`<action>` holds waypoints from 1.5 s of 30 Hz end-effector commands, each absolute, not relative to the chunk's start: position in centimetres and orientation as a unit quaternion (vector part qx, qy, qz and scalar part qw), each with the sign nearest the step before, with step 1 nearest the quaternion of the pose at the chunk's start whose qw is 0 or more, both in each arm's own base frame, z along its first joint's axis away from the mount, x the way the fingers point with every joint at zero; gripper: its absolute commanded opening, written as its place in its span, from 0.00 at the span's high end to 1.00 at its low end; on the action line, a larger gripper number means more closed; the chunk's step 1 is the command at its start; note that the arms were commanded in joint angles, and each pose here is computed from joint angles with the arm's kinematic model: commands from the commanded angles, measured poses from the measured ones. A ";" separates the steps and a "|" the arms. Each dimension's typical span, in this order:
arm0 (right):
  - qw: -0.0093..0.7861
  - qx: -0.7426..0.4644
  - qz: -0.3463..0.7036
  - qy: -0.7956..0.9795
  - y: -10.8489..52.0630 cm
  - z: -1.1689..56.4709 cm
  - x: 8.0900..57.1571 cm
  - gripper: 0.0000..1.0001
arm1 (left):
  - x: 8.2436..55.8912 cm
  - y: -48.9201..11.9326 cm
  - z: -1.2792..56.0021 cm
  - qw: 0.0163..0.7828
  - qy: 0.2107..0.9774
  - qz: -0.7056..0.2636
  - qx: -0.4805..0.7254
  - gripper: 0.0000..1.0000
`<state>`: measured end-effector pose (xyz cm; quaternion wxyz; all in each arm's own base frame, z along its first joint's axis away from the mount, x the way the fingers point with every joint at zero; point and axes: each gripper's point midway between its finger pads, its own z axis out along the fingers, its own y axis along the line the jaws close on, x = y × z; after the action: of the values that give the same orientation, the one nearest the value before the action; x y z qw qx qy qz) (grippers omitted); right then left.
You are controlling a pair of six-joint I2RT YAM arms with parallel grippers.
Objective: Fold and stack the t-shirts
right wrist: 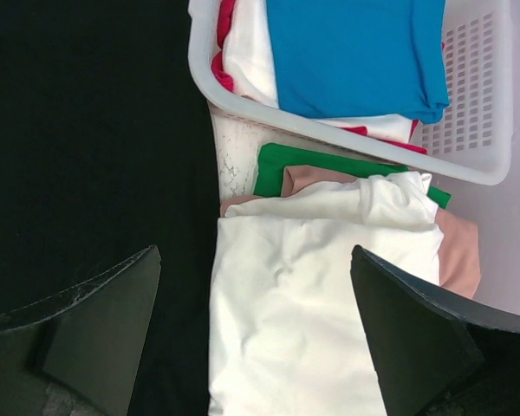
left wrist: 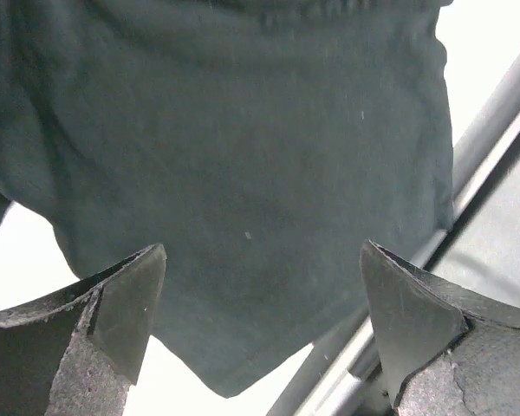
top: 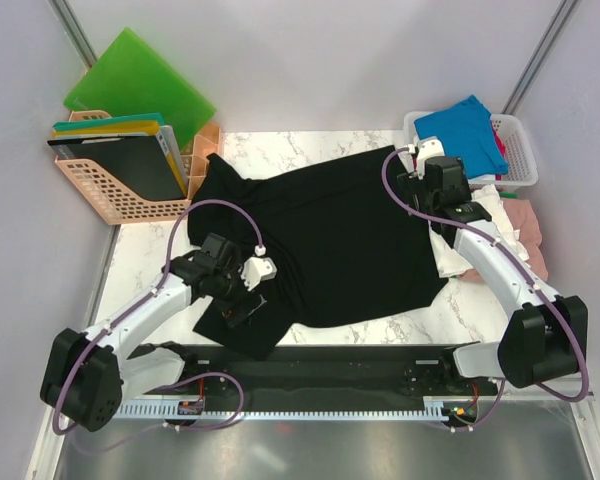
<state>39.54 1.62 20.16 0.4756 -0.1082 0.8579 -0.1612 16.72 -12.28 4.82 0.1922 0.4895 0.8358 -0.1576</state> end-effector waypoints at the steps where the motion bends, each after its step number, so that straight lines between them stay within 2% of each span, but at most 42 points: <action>1: 0.476 -0.099 -0.153 0.860 1.9 19.9 39.9 0.02 | 19.8 -14.4 6.8 0.251 0.823 -0.155 0.486 0.00; 5: 0.465 -0.096 -0.153 0.867 1.9 19.0 40.3 0.02 | 19.2 -15.2 4.4 0.221 0.825 -0.140 0.502 0.00; 10: 0.468 -0.100 -0.151 0.865 2.0 19.2 39.8 0.02 | 19.7 -12.9 0.5 0.170 0.851 -0.066 0.493 0.00; 15: 0.469 -0.106 -0.162 0.862 1.4 19.1 39.0 0.02 | 18.5 -11.3 -0.6 0.144 0.857 -0.047 0.492 0.00; 21: 0.468 -0.108 -0.167 0.861 0.8 18.7 38.5 0.02 | 17.7 -8.9 1.0 0.143 0.859 -0.012 0.491 0.00; 27: 0.455 -0.132 -0.136 0.870 1.9 17.2 38.2 0.02 | 18.0 -8.4 5.2 0.194 0.856 -0.008 0.479 0.00; 32: 0.439 -0.136 -0.112 0.881 2.7 15.8 38.4 0.02 | 17.5 -6.1 6.3 0.192 0.868 0.018 0.458 0.00; 43: 0.432 -0.139 -0.097 0.886 3.2 14.6 38.0 0.02 | 19.0 -9.8 9.3 0.256 0.845 -0.059 0.466 0.00; 45: 0.432 -0.138 -0.100 0.886 3.1 14.5 37.8 0.02 | 18.9 -10.7 9.0 0.240 0.846 -0.081 0.469 0.00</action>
<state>37.81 3.03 14.28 0.4207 -0.1459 0.8892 -0.1052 17.75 -8.39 7.44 0.2172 0.4520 0.8642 -0.0395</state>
